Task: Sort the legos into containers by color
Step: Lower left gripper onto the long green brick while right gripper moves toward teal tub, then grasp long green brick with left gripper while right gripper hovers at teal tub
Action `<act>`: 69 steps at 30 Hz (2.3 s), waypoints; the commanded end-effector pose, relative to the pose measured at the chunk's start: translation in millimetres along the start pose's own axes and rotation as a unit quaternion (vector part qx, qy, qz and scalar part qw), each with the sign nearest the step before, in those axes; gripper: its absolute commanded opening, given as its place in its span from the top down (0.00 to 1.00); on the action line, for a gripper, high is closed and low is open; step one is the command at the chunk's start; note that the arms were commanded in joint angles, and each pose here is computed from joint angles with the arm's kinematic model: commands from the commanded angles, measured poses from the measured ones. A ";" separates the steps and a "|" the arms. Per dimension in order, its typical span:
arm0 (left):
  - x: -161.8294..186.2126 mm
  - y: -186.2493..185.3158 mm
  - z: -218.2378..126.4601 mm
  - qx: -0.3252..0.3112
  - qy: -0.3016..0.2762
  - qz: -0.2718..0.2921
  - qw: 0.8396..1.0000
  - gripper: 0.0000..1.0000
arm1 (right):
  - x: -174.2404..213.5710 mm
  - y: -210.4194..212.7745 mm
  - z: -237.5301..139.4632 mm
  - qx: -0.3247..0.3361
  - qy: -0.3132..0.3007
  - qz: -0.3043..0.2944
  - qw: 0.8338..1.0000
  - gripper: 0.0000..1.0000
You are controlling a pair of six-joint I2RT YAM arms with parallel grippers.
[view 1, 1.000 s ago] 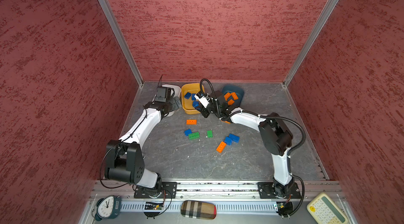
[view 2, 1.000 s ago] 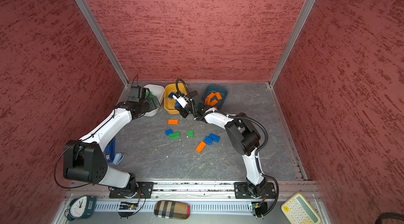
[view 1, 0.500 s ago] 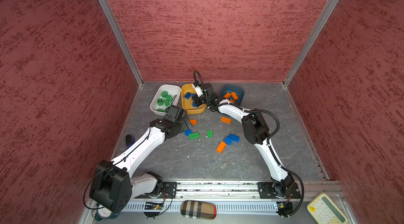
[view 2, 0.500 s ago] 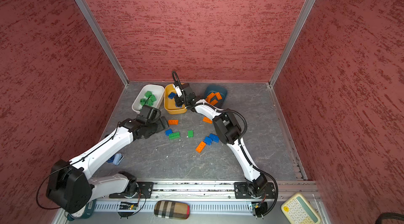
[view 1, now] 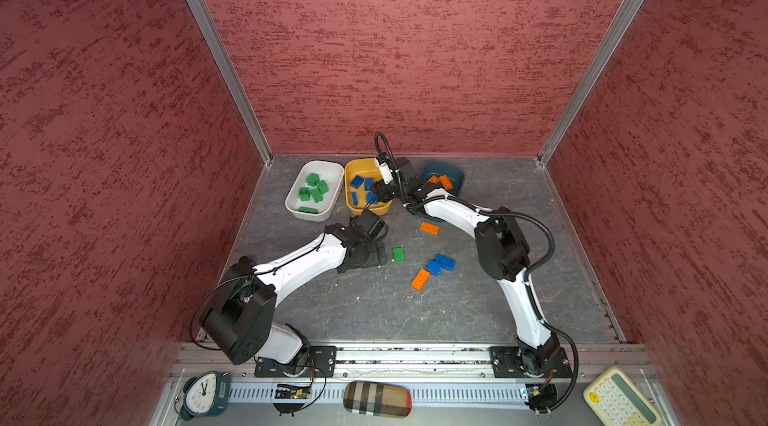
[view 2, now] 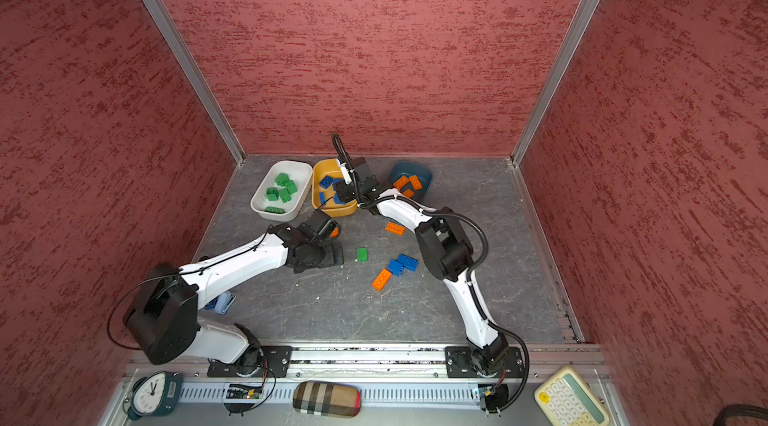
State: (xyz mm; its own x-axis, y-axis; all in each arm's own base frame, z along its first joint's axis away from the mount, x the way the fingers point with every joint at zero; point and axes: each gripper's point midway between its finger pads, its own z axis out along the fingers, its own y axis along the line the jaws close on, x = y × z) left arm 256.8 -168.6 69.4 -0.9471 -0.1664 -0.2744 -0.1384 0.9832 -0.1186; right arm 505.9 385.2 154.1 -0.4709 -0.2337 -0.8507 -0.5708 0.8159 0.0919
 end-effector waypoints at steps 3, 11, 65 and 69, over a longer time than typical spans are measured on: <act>-8.8 7.2 12.3 -0.056 -0.007 0.012 0.998 0.00 | -46.4 -5.2 -79.7 0.012 -0.117 0.052 0.992 0.01; -22.5 -14.8 41.6 -0.054 0.006 0.032 0.998 0.05 | -3.9 -63.5 -140.7 0.156 -0.161 0.178 0.958 0.01; -171.5 41.5 -61.6 0.008 -0.245 -0.016 0.969 0.53 | 27.1 -23.7 -130.6 0.049 -0.089 0.149 0.984 0.01; -205.9 78.0 -71.3 0.002 -0.286 -0.066 0.956 0.53 | 26.4 -3.9 -120.7 0.014 -0.075 0.121 0.990 0.01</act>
State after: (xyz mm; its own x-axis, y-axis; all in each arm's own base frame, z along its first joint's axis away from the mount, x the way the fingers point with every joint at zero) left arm 399.7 -68.5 159.6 -0.6891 -0.2884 -0.6648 -0.2338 0.9568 -0.1727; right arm 418.9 289.0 184.7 -0.4951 0.1097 -0.8619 -0.3275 0.8952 0.3021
